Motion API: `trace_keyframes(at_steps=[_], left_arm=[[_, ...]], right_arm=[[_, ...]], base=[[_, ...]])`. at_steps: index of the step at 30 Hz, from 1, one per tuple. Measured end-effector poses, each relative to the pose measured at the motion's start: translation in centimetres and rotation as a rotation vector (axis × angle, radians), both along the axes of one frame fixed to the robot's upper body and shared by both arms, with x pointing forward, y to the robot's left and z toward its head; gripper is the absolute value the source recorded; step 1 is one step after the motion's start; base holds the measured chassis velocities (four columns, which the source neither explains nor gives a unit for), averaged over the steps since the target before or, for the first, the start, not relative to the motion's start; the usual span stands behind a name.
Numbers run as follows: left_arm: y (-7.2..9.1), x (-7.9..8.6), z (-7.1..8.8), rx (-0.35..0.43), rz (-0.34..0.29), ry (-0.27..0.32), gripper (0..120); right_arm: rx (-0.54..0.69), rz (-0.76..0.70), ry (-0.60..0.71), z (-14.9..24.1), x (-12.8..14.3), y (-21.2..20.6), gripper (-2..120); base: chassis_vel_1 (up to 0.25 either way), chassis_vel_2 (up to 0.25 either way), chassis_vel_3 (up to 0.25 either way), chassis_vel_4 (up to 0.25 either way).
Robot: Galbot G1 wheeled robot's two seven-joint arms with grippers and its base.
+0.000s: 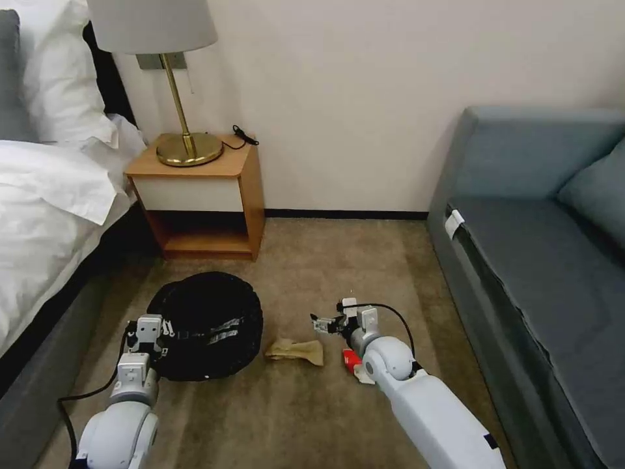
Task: Pick up the trash bin, then pick up the garbage on the floor and place it into the trash bin.
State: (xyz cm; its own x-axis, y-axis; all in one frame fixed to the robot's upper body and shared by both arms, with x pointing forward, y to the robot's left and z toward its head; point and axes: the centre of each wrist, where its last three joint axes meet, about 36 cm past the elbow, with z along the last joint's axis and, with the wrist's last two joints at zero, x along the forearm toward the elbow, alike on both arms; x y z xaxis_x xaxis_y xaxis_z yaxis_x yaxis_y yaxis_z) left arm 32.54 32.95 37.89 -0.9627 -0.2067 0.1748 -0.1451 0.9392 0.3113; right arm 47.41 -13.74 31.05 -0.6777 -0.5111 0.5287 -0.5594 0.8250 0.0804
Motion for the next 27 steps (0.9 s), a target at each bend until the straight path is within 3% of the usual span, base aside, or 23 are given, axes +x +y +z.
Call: trace_keyframes(at_steps=[5, 10, 18, 27], left_arm=[[0.9, 0.1, -0.7, 0.02, 0.011, 0.02, 2], [1.6, -0.2, -0.9, 0.028, 0.022, 0.021, 2], [1.7, -1.2, -0.5, 0.032, 0.038, 0.015, 2], [1.5, -2.1, -0.2, 0.042, 0.053, 0.004, 2]], right_arm=[[-0.118, 0.242, -0.015, 0.2, 1.4, 1.1, 100], [-0.161, 0.36, -0.019, 0.7, 3.0, 2.5, 100], [-0.278, 0.469, 0.013, -2.0, 4.5, 4.3, 100], [-0.409, 0.53, 0.04, -6.4, 3.9, 4.5, 100]], base=[[0.0, 0.0, 0.0, 0.0], [0.0, 0.0, 0.0, 0.0], [0.0, 0.0, 0.0, 0.0], [0.0, 0.0, 0.0, 0.0]])
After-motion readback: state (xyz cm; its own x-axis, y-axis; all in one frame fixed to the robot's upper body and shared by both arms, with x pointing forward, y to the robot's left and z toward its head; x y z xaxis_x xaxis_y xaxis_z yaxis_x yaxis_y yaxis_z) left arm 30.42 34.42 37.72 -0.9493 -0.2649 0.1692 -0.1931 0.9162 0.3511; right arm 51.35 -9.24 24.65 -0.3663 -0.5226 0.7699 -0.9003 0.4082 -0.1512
